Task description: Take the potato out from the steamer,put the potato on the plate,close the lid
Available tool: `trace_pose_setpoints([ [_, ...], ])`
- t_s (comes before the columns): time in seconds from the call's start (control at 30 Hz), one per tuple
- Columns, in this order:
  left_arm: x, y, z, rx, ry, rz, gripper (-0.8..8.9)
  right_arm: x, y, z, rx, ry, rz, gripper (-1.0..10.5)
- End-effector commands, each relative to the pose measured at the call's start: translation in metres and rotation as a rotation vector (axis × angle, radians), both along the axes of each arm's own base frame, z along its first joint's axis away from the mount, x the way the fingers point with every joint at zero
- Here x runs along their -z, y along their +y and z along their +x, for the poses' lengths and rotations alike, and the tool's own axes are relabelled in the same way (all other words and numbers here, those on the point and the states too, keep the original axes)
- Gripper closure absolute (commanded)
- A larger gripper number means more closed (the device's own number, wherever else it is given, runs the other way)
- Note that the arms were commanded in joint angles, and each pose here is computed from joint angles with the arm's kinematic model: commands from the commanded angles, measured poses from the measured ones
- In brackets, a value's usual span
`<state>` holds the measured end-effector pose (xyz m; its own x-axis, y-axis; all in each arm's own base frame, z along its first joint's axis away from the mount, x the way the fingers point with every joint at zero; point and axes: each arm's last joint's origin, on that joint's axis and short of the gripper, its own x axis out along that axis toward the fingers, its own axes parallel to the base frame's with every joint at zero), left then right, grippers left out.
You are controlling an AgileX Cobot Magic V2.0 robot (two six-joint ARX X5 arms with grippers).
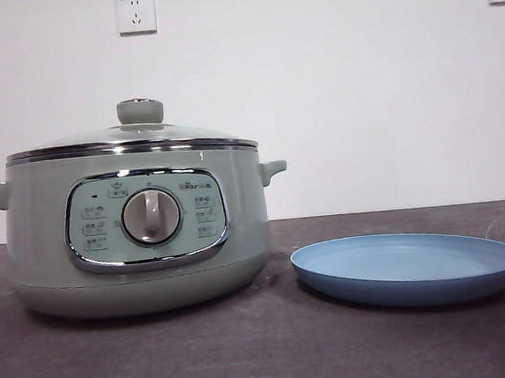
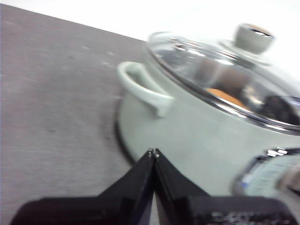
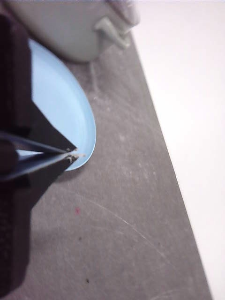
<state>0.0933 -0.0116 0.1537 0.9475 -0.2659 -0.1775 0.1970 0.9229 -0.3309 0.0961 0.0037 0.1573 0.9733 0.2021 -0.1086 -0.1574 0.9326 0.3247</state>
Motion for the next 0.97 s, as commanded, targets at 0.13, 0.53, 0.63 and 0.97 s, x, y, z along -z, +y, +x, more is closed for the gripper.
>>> trace_pose_setpoints([
  [0.13,-0.017,-0.002,-0.004,0.069,-0.009,-0.107,8.19,-0.024,0.000,-0.004,0.015,-0.039,0.241,9.6],
  [0.53,-0.130,-0.001,-0.022,0.074,-0.197,-0.062,8.19,-0.150,0.001,-0.026,-0.007,-0.298,0.166,9.6],
  [0.63,-0.163,-0.001,-0.022,0.081,-0.244,-0.032,8.19,-0.188,0.001,-0.025,-0.010,-0.342,0.093,9.6],
  [0.97,-0.268,-0.003,-0.007,0.120,-0.290,0.138,8.19,-0.298,0.005,0.005,-0.169,-0.352,-0.123,9.6],
])
